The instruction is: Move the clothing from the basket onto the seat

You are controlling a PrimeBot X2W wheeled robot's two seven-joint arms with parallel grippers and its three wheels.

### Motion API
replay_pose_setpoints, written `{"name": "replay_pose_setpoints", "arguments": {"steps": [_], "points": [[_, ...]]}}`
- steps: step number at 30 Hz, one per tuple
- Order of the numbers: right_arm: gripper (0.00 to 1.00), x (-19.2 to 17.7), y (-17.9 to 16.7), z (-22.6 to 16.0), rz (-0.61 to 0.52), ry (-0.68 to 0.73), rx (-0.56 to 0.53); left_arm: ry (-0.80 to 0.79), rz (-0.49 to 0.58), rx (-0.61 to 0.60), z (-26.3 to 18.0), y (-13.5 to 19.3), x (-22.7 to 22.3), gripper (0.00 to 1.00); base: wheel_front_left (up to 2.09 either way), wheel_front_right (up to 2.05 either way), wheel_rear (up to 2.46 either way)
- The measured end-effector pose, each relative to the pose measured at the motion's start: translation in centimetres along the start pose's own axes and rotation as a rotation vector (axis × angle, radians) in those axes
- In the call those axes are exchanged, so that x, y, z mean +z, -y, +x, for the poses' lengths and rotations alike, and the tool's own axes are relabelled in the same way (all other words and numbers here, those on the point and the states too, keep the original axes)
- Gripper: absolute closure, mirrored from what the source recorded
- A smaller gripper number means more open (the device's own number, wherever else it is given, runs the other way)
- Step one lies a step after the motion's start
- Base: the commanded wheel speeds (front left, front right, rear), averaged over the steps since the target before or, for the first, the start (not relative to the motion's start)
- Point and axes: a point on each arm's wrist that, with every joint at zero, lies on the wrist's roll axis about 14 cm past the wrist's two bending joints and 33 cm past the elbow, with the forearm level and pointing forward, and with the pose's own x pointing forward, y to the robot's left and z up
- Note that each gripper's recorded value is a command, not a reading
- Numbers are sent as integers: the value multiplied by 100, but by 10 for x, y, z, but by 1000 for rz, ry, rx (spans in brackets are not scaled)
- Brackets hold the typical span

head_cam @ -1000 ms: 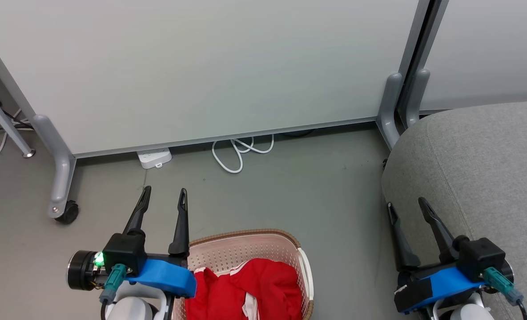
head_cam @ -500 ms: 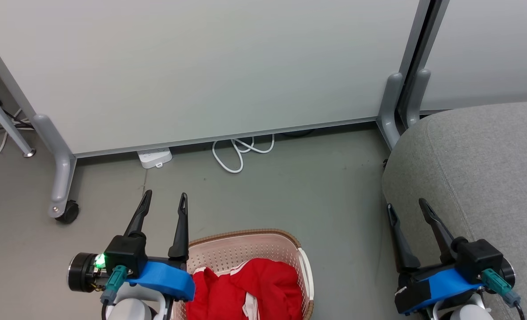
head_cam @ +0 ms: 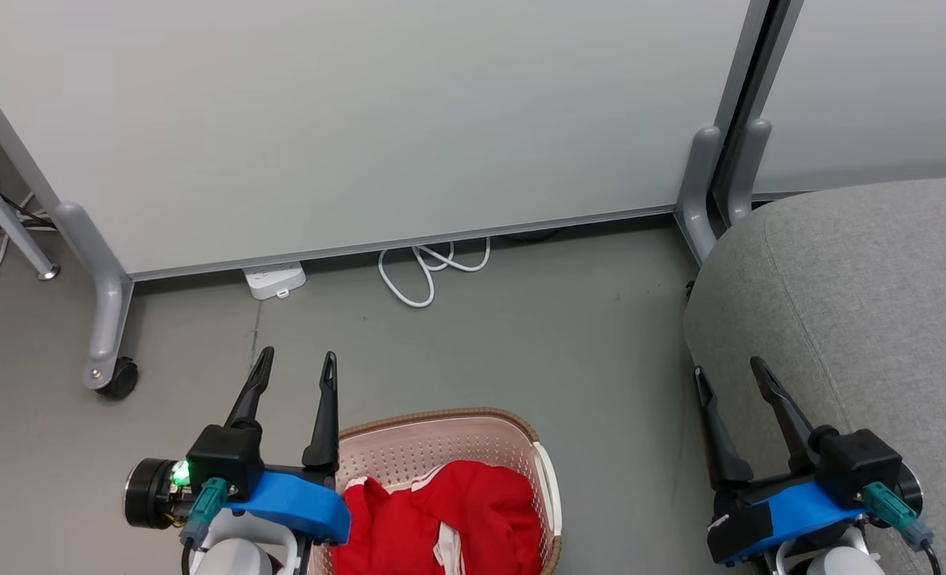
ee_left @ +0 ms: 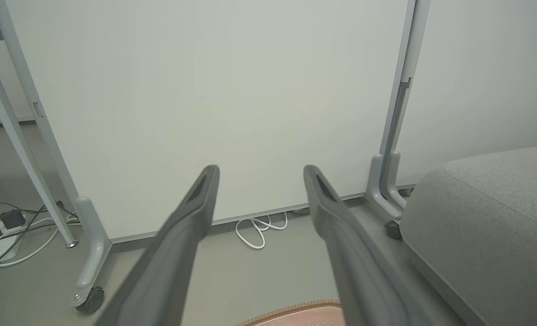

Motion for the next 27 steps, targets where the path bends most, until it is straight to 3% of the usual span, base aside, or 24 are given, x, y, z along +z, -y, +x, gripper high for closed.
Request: {"name": "replay_pose_setpoints", "arguments": {"steps": [13, 27], "points": [[0, -12, 6, 18, 2, -25, -7, -92, 11, -101, 32, 16, -32, 0, 0, 0, 0], [0, -42, 29, 57, 7, -73, -41, -375, 113, -323, 65, 41, -137, 0, 0, 0, 0]]}}
